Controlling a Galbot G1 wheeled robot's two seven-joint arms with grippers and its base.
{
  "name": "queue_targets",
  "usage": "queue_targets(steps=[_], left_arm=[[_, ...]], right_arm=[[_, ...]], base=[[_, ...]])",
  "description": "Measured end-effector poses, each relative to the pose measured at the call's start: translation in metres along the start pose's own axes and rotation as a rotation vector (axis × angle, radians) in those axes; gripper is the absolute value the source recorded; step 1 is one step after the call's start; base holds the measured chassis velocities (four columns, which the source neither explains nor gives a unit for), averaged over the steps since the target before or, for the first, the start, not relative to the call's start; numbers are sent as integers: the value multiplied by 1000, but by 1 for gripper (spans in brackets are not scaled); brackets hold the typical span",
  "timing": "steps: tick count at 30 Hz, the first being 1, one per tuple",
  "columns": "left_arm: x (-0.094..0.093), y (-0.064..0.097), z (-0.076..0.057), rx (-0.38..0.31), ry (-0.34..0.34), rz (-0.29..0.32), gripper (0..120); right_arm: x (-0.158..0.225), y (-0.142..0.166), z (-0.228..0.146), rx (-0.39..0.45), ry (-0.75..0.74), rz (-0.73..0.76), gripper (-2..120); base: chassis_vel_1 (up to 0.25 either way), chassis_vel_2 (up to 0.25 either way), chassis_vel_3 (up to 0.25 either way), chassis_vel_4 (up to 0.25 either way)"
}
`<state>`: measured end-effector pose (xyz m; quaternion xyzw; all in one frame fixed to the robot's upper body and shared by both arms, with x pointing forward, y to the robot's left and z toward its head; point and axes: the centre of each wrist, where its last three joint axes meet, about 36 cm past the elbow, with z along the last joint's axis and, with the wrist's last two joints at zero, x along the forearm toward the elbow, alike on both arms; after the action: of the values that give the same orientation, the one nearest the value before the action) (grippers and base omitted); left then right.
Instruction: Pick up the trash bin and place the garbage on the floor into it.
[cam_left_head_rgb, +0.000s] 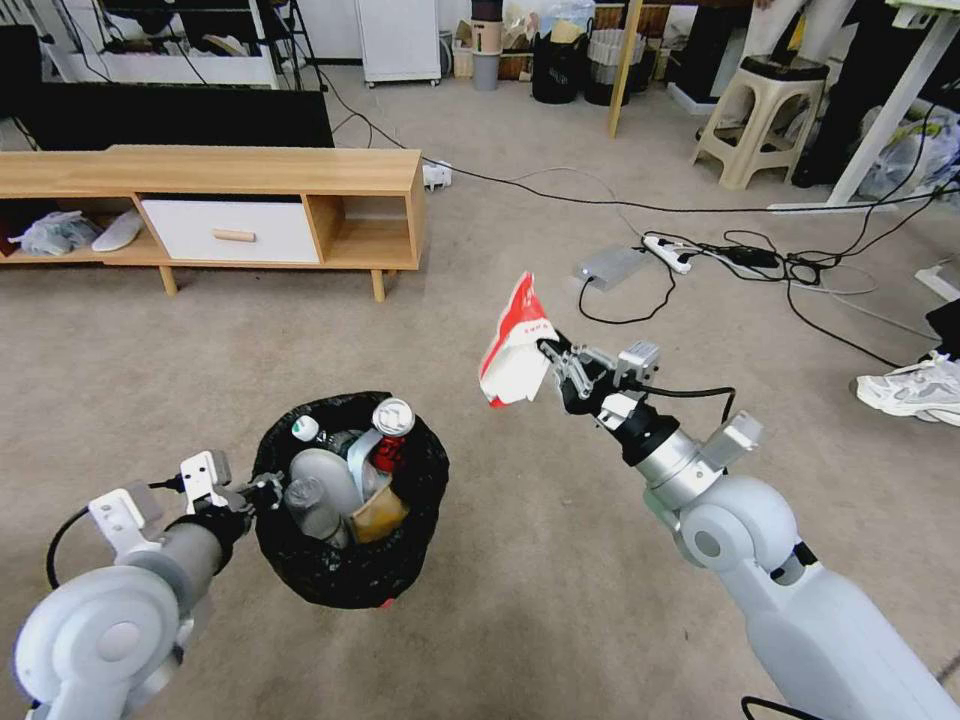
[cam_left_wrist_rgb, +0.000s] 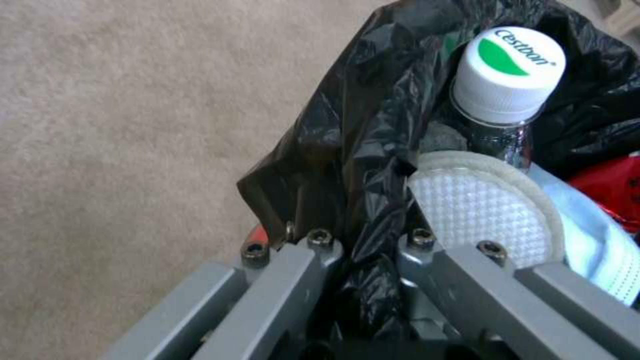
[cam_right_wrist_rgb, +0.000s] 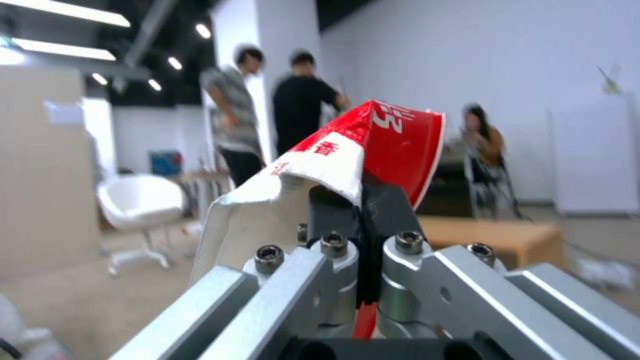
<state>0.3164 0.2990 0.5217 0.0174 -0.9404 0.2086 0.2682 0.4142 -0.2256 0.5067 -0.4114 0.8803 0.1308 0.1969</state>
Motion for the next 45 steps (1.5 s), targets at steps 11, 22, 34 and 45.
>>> queue_targets(steps=[11,22,34,45], left_arm=[[-7,-16,11,-6,35,57,3],[-9,-19,6,61,61,130,3],[-3,-23,-2,112,73,196,3],[4,-27,1,125,93,228,3]], right_arm=[[-2,16,17,-66,-68,-229,0],[0,10,43,-63,-2,-425,0],[7,-3,65,-13,88,-512,0],[8,-5,76,11,112,-490,0]], base=[[0,0,0,0],[0,0,0,0],[0,0,0,0],[0,0,0,0]])
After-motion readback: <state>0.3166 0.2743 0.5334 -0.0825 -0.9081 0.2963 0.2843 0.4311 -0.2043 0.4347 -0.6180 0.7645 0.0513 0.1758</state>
